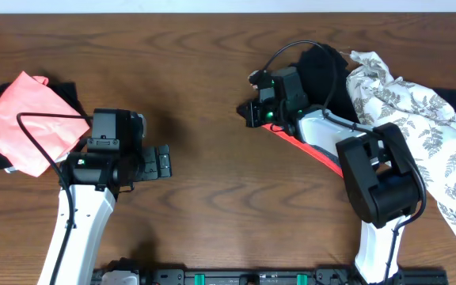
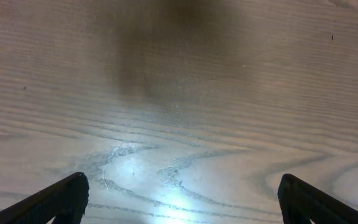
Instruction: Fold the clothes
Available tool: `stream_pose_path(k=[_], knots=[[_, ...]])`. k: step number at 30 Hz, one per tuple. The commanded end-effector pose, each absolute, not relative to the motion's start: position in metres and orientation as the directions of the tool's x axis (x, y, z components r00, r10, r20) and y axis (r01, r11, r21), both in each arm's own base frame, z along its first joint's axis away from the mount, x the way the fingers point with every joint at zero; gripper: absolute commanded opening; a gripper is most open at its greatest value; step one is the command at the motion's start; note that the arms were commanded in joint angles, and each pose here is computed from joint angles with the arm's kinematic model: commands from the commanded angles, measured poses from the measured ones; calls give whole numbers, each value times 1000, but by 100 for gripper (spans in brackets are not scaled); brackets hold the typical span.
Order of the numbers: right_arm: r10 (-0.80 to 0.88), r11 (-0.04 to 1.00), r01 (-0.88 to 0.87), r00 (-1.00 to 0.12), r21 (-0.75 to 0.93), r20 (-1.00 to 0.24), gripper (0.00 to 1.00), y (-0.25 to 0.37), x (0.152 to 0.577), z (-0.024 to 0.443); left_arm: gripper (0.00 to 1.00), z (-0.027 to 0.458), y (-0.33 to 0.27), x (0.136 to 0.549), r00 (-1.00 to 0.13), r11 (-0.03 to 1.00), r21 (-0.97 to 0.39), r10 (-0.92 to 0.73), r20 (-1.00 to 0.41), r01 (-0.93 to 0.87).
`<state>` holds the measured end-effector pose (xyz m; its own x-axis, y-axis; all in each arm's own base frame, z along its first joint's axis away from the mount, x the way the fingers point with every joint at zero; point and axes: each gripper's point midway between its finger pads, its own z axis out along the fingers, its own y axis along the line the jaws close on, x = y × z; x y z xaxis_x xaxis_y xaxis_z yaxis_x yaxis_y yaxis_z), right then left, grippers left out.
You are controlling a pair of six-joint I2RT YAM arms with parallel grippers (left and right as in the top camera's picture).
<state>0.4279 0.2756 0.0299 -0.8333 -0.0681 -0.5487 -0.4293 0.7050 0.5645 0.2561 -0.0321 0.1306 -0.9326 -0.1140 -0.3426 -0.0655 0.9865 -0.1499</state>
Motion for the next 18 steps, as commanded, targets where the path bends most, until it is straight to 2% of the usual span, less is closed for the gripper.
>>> stream_pose_path(k=[1, 6, 11, 14, 18], knots=[[-46, 682, -397, -862, 615, -506, 1, 275, 423, 35, 97, 136, -33, 260, -926, 986, -153, -116, -358, -65], [-3, 802, -311, -855, 510, -518, 2, 214, 440, 51, 97, 136, -33, 261, -926, 986, -153, -116, -359, -65], [0, 940, -199, -813, 278, -582, 6, 125, 446, 91, 97, 137, -33, 262, -923, 986, -154, -117, -366, -63], [22, 991, -58, -817, 120, -576, 9, 64, 438, 105, 97, 137, -33, 263, -922, 986, -155, -117, -370, -63], [29, 999, 45, -874, -22, -485, 22, 7, 416, 90, 97, 138, -33, 265, -919, 986, -156, -117, -377, -62]])
